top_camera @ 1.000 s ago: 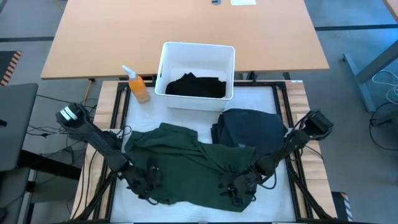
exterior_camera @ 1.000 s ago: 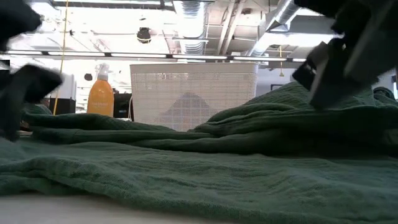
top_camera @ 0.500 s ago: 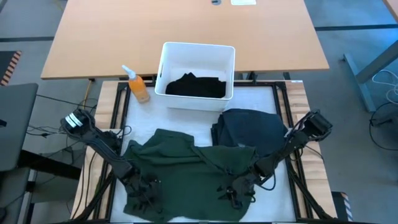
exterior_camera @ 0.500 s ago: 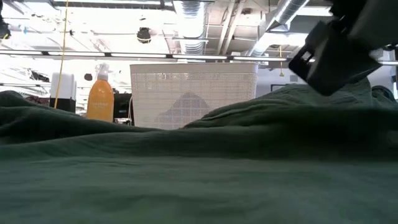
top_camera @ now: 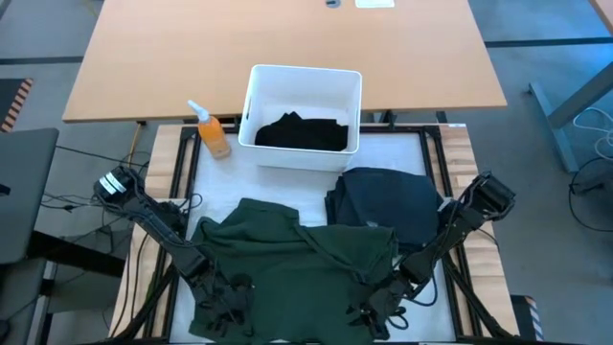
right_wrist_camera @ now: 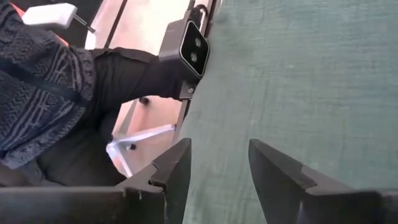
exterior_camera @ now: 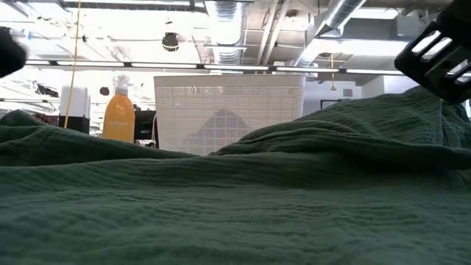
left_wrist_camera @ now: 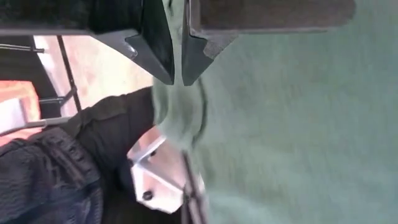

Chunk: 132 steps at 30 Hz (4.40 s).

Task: Fold laundry
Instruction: Fold the green polo shirt from the white laundry organizer

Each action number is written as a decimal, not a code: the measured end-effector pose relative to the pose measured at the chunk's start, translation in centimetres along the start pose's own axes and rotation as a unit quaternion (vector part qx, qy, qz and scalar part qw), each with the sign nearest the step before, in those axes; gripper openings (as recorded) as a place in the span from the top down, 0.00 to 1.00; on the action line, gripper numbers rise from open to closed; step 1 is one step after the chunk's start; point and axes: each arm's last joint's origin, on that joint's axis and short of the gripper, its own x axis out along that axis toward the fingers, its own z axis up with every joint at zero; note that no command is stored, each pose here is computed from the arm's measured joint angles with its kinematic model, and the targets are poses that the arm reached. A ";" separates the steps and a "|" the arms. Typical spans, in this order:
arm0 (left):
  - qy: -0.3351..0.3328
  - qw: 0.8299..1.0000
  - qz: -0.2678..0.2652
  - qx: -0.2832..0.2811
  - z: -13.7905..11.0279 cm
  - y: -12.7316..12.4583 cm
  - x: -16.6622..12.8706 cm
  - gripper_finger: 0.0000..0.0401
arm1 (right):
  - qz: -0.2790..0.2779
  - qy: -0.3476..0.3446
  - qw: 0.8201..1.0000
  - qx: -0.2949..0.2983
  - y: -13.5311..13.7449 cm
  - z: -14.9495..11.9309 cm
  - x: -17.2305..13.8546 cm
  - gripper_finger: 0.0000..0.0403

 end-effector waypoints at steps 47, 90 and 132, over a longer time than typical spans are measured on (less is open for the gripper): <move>0.154 0.890 0.426 -0.063 1.1 25.0 -12.9 0.57 | -0.217 0.041 0.975 -0.034 -4.3 1.2 -4.1 0.54; 0.270 0.847 0.455 0.043 8.8 14.9 -15.5 1.00 | -0.316 0.093 0.944 -0.012 -5.0 -1.0 -4.6 0.93; 0.252 0.873 0.408 -0.086 -2.9 3.1 -4.7 0.80 | -0.196 0.177 0.959 0.103 -2.3 1.6 -7.6 0.83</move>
